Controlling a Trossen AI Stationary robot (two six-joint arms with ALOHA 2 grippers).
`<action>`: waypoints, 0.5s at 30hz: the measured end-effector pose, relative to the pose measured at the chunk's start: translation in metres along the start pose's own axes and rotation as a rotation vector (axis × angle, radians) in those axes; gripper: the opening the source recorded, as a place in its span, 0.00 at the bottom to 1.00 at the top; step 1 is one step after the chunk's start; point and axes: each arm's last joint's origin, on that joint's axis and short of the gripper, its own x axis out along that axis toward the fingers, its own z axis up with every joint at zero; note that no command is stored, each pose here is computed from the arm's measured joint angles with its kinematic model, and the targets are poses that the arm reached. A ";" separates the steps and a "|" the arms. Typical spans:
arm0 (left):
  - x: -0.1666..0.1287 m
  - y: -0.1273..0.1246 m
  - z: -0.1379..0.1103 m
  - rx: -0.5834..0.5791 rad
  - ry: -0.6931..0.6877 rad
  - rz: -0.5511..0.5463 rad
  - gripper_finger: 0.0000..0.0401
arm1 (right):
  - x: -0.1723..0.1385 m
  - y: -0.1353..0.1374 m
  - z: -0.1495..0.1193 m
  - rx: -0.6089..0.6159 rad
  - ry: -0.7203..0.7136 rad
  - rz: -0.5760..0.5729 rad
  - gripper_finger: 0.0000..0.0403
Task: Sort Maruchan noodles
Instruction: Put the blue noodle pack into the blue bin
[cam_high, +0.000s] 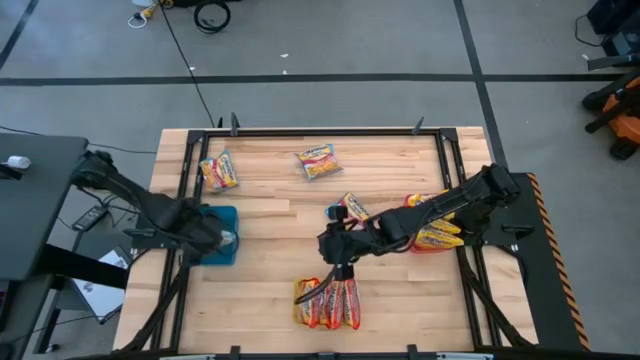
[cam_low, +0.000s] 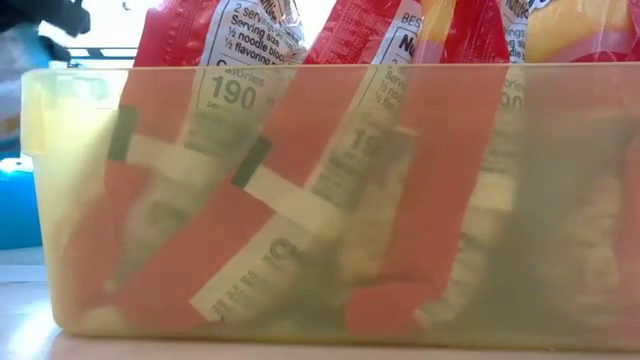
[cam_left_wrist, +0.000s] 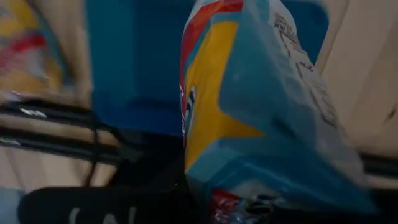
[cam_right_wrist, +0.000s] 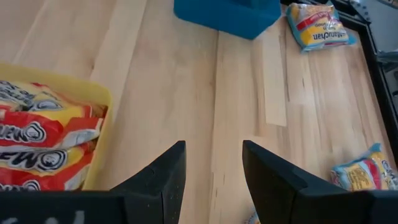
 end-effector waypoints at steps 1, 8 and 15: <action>0.006 -0.002 0.002 0.002 0.031 0.000 0.19 | 0.000 0.000 0.000 0.002 -0.003 0.003 0.40; 0.030 -0.013 0.009 0.002 0.174 -0.005 0.19 | 0.000 0.000 0.002 0.001 -0.017 0.013 0.40; 0.036 -0.026 0.021 0.009 0.170 -0.129 0.19 | 0.000 0.001 0.004 0.007 -0.036 0.021 0.40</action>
